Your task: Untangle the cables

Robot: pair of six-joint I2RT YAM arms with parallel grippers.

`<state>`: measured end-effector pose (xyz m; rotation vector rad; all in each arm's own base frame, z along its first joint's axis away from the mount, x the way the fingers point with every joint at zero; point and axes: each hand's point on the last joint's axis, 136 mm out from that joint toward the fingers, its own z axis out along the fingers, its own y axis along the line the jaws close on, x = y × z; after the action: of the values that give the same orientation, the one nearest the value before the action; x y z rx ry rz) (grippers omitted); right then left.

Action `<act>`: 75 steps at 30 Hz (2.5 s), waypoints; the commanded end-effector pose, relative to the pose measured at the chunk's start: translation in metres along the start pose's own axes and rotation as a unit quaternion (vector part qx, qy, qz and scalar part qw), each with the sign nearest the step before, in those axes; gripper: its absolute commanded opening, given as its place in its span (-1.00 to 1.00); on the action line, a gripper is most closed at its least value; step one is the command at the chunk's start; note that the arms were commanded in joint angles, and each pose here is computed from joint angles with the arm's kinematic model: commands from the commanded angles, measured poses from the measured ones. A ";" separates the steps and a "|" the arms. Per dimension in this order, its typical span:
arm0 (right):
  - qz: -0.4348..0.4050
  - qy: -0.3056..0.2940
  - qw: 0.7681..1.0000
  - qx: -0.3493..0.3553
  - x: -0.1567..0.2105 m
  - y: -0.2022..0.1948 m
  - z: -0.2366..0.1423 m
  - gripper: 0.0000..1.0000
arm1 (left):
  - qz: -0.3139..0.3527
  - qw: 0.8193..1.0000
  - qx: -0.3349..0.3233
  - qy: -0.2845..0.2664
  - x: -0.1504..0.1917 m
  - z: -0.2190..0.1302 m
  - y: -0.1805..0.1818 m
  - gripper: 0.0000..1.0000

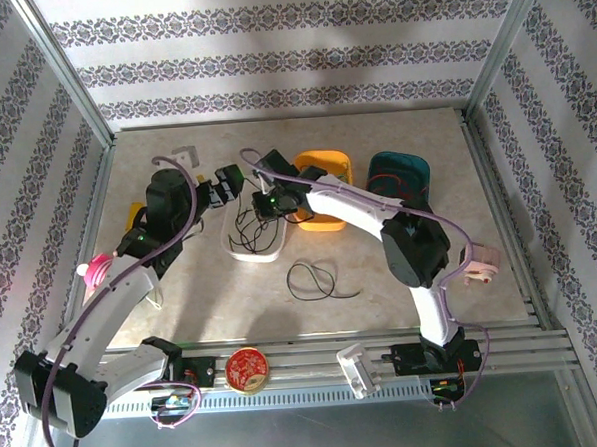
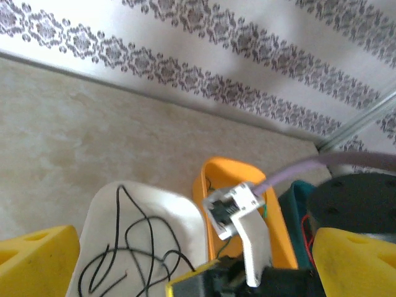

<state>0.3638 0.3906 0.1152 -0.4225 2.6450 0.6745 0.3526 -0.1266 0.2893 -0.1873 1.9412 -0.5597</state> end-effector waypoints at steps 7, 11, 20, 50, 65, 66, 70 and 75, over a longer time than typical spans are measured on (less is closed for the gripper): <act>-0.058 -0.078 0.995 0.025 -0.032 0.002 -0.067 0.05 | 0.129 0.985 0.027 0.115 0.104 -0.013 -0.016 0.96; -0.021 -0.142 0.989 0.030 -0.051 -0.022 -0.117 0.11 | 0.219 0.966 0.050 0.124 0.130 -0.021 -0.036 1.00; 0.080 -0.233 0.968 0.040 -0.026 -0.097 -0.203 0.12 | 0.284 0.922 0.149 0.218 0.202 -0.009 -0.092 0.95; 0.245 -0.209 0.943 0.084 0.086 -0.203 -0.225 0.12 | 0.531 0.658 0.150 0.512 0.407 0.017 -0.065 -0.51; 0.260 -0.222 0.934 0.102 0.087 -0.213 -0.236 0.12 | 0.491 0.763 0.220 0.360 0.324 0.031 -0.165 -1.00; 0.262 -0.223 0.933 0.103 0.088 -0.215 -0.236 0.12 | 0.483 0.775 0.225 0.340 0.312 0.030 -0.174 -1.00; 0.262 -0.222 0.933 0.106 0.089 -0.217 -0.237 0.12 | 0.437 0.825 0.242 0.264 0.259 0.025 -0.199 -1.00; 0.262 -0.221 0.933 0.107 0.088 -0.217 -0.237 0.12 | 0.353 0.879 0.266 0.177 0.185 0.014 -0.214 -1.00</act>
<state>0.3020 0.0756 0.1858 0.4448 2.3478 0.5534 0.2412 -0.3953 0.1956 1.1853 1.9934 -0.5326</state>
